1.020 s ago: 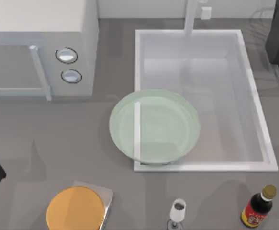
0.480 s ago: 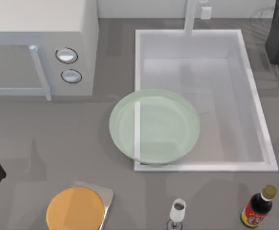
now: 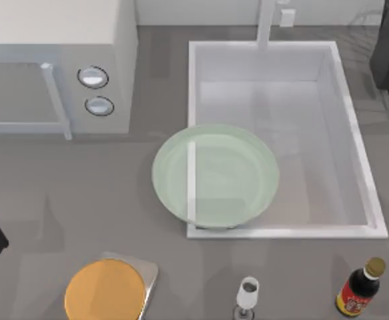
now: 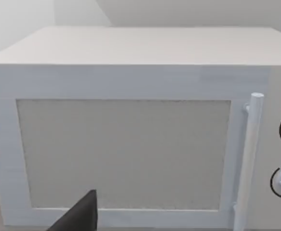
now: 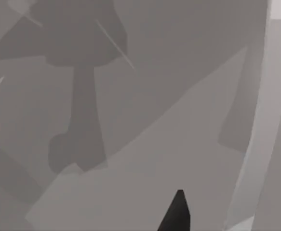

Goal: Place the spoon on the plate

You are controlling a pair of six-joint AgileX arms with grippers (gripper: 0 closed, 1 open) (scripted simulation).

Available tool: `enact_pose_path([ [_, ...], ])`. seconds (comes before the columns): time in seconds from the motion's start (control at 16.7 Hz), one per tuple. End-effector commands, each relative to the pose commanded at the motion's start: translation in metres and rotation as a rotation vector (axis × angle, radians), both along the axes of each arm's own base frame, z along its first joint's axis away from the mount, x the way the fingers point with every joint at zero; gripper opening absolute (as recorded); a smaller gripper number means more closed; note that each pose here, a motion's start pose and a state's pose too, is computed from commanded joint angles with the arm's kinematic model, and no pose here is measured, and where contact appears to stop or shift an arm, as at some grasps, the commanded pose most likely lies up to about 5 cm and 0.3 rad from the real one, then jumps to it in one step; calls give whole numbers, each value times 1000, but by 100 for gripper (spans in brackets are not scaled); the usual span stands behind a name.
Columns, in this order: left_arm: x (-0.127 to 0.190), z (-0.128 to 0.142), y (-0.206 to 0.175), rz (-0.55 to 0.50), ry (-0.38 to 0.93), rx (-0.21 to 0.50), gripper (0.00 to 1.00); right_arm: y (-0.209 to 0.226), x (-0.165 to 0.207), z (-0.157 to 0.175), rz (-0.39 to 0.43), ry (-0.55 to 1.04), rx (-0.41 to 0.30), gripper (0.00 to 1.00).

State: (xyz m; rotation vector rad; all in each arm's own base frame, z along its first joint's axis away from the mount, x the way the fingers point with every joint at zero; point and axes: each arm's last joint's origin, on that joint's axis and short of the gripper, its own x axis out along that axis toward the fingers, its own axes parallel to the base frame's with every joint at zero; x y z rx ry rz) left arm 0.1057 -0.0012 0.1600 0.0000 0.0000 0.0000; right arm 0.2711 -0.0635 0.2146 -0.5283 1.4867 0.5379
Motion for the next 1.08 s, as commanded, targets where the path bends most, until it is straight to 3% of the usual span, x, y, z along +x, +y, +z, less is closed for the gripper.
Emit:
enact_pose_path([
  [0.3,0,0,0,0,0,0,100,3,4,-2,12,8,2,0],
  [0.48,0,0,0,0,0,0,100,21,29,-1,97,32,6,0],
  [0.72,0,0,0,0,0,0,100,81,89,-2,308,60,7,0],
  [0.9,0,0,0,0,0,0,100,155,130,-3,498,45,6,0],
  [1.08,0,0,0,0,0,0,100,240,145,-10,681,21,7,0],
])
